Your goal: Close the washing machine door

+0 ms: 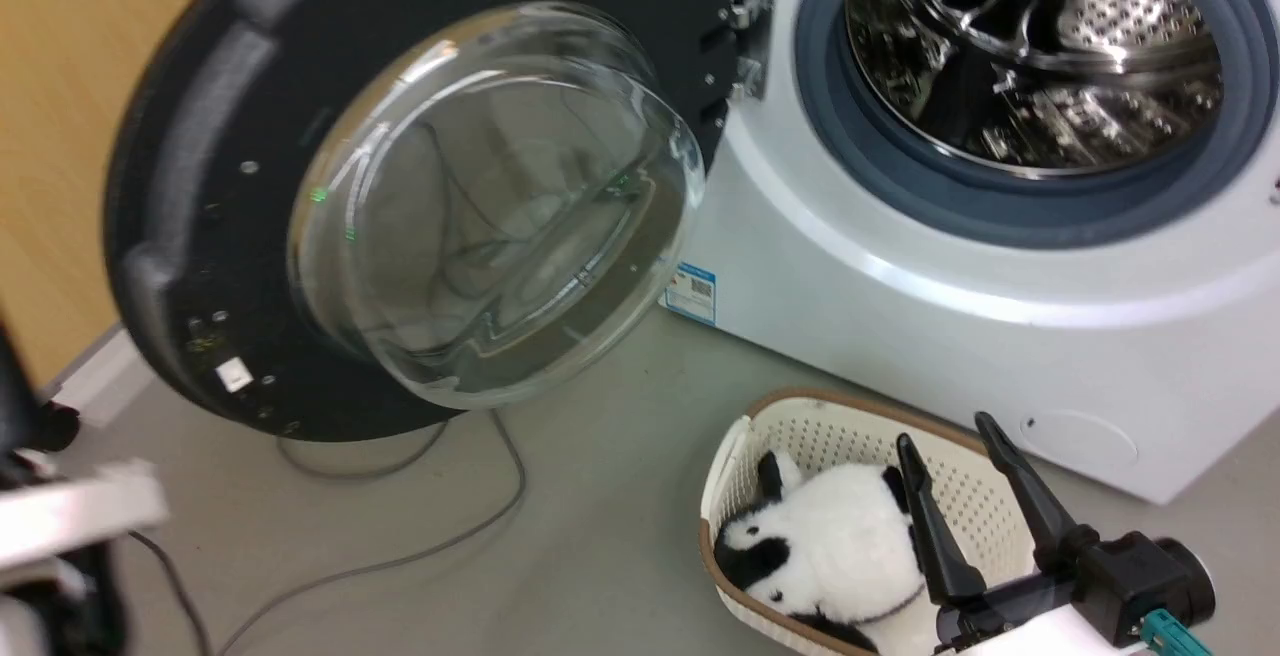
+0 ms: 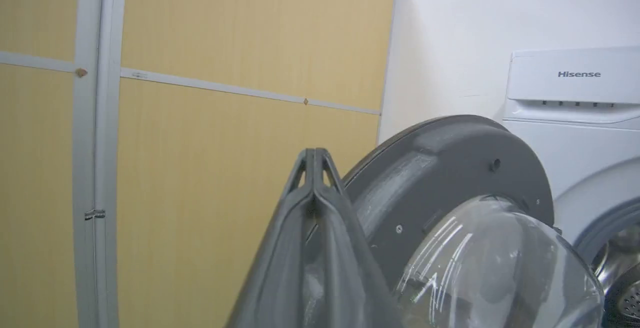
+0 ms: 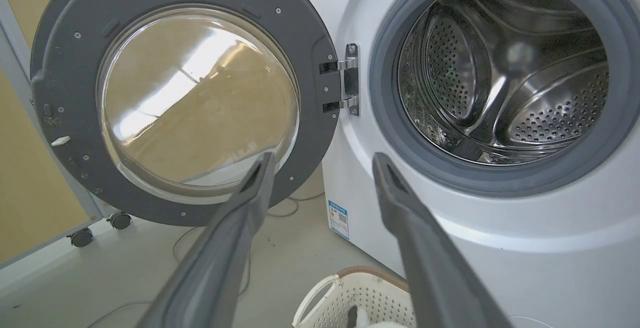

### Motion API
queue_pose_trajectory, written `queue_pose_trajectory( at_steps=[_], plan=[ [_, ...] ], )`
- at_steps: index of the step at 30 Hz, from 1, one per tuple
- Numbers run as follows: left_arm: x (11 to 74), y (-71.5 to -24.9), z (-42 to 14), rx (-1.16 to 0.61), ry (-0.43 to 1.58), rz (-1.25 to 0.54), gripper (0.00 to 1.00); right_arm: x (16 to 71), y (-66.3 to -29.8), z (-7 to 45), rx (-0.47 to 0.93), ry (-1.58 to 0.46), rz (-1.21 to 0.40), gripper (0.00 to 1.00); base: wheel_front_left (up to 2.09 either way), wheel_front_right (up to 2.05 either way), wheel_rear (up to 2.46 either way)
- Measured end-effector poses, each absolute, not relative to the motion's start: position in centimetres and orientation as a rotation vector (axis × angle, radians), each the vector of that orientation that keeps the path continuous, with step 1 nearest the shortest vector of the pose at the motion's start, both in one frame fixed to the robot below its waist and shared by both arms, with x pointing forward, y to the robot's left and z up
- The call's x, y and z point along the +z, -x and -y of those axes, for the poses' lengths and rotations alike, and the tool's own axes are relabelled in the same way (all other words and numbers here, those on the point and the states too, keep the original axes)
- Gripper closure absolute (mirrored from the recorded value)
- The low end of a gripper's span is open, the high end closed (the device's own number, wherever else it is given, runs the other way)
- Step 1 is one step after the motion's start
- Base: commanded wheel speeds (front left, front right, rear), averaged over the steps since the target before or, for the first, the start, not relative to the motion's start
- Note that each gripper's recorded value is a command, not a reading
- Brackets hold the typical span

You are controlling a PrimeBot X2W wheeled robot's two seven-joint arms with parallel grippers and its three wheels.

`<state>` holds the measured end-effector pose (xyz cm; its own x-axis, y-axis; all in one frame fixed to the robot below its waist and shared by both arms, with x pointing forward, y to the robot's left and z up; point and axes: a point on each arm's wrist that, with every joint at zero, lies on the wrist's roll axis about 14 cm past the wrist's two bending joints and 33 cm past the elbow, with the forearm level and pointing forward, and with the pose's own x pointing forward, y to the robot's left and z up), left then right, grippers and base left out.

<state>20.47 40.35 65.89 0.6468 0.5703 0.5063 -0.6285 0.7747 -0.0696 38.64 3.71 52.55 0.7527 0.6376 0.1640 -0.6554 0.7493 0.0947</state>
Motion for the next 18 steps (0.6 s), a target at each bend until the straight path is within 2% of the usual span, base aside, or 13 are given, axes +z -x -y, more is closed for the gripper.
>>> queue_pose_trajectory(
  at_steps=[8, 10, 13, 18],
  plan=[
    [66.2, -22.9, -48.3, 0.758, 0.044, 0.509, 1.00, 51.8, -40.0, -2.1, 0.665, -0.144, 0.117, 0.00, 0.00, 0.00, 0.00],
    [65.9, -23.8, -50.4, 0.777, 0.186, 0.505, 1.00, 51.5, -40.3, -1.7, 0.653, -0.144, 0.111, 0.00, 0.00, 0.00, 0.00],
    [64.7, -25.3, -52.4, 0.781, 0.294, 0.413, 1.00, 51.2, -40.6, -1.2, 0.639, -0.144, 0.106, 0.00, 0.00, 0.00, 0.00],
    [60.3, -27.7, -54.1, 0.772, 0.725, 0.278, 1.00, 50.6, -41.0, -0.6, 0.620, -0.144, 0.094, 0.00, 0.00, 0.00, 0.00]
  ],
)
